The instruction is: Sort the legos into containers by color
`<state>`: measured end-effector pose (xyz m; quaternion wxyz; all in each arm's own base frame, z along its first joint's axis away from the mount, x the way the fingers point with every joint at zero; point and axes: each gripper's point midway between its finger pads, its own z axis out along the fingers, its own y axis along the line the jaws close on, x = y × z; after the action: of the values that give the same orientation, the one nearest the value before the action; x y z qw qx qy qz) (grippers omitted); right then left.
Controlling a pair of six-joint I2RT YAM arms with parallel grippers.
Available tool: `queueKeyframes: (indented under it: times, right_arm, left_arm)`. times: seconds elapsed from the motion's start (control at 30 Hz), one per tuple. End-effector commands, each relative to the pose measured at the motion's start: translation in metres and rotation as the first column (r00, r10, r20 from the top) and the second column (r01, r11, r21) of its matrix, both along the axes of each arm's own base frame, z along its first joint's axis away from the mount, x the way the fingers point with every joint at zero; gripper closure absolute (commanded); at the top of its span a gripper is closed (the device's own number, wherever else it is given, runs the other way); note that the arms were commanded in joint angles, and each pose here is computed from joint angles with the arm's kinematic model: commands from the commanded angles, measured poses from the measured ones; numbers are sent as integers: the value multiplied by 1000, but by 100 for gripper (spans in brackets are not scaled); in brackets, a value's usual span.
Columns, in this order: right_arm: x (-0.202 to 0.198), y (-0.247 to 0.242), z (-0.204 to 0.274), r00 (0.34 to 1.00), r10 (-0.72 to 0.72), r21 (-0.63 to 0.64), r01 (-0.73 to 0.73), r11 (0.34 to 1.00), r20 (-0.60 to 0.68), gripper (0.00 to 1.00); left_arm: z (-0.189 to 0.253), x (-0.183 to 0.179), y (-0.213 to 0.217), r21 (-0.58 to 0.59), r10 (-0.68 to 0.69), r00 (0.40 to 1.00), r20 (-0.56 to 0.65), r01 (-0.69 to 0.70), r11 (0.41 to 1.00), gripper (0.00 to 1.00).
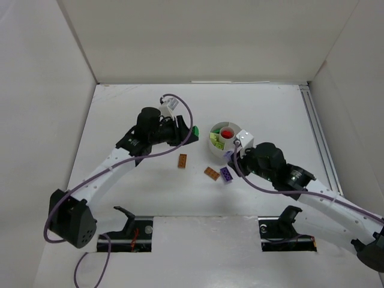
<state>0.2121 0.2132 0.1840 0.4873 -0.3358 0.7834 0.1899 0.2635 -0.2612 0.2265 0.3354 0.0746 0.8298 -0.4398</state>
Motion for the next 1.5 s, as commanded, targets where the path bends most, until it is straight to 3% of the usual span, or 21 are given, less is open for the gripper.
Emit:
queueKeyframes:
  times: [0.0,0.17,0.43,0.7,1.2,1.23,1.27,1.3,1.47]
  right_arm:
    - [26,-42,29,948,-313,38,312,949,48,96]
    - [46,-91,49,856,-512,64,508,859,72,95]
    - [64,-119,46,810,-584,18,584,812,59,95]
    - [68,-132,46,792,-607,7,608,794,65,95]
    - [72,-131,35,794,-606,-17,608,794,48,94]
    - [72,-131,35,794,-606,-17,608,794,48,94]
    - [72,-131,35,794,-606,-17,608,794,48,94]
    - [72,-131,35,794,-606,-17,608,794,48,94]
    - [72,-131,35,794,-606,-17,608,794,48,93]
  left_arm:
    - [9,32,-8,49,-2,997,77,-1,999,100]
    - [-5,74,-28,148,-44,993,111,28,989,100]
    - [-15,121,-74,305,-206,965,163,149,941,94]
    - [-40,123,-103,348,-298,949,108,245,905,89]
    - [-71,121,-108,371,-302,953,16,275,887,84]
    - [-71,121,-108,371,-302,953,16,275,887,82]
    - [-71,121,-108,371,-302,953,16,275,887,71]
    - [-71,121,-108,371,-302,953,16,275,887,67]
    - [-70,117,-110,373,-299,954,11,274,887,54]
